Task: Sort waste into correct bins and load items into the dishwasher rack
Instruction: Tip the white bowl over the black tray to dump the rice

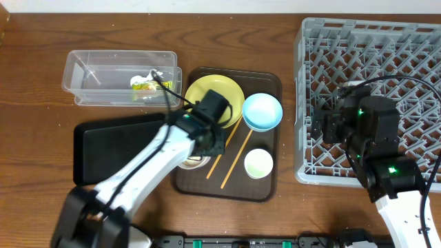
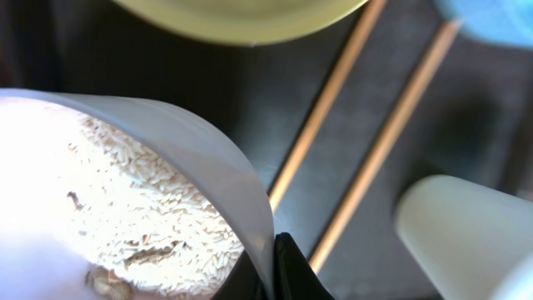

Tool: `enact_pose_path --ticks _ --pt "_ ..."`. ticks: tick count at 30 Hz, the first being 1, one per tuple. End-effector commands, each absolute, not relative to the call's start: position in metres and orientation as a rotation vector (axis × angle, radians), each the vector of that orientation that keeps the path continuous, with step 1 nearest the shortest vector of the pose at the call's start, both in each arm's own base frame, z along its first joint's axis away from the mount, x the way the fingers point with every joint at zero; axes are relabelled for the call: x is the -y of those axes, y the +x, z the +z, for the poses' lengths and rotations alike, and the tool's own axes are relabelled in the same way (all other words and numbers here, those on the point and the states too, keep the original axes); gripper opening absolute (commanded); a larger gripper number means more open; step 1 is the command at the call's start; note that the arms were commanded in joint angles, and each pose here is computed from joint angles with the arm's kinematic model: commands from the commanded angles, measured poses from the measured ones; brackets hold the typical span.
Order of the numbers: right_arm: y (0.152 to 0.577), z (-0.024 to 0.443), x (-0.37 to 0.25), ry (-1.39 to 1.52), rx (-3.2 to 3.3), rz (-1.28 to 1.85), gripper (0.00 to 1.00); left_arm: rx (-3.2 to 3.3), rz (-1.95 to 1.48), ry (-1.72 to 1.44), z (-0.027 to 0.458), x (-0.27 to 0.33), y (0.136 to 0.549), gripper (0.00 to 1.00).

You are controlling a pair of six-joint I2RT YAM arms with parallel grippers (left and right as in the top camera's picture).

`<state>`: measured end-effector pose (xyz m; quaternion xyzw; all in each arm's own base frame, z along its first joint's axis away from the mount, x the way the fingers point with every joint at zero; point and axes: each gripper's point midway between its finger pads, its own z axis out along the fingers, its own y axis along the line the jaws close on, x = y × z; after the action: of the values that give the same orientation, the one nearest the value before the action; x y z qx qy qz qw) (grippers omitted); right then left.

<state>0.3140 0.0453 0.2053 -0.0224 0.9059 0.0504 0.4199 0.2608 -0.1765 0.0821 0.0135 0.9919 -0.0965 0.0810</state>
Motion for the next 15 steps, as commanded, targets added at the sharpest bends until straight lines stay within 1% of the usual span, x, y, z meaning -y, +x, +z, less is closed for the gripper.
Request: enact_pose_path --ticks 1,5,10,15 --pt "0.315 0.217 -0.049 -0.081 -2.243 0.131 0.99 -2.859 -0.433 0.072 0.121 0.173 0.277 0.06" --pt "0.315 0.217 -0.049 -0.081 -2.246 0.130 0.99 -2.814 -0.589 0.018 0.139 0.151 0.287 0.06" --pt "0.314 0.216 -0.048 -0.082 -2.252 0.129 0.99 -2.784 -0.764 -0.077 0.144 0.114 0.300 0.06" --pt "0.313 0.214 -0.048 -0.082 -2.258 0.129 0.99 -2.707 -1.049 -0.135 0.147 0.088 0.307 0.06"
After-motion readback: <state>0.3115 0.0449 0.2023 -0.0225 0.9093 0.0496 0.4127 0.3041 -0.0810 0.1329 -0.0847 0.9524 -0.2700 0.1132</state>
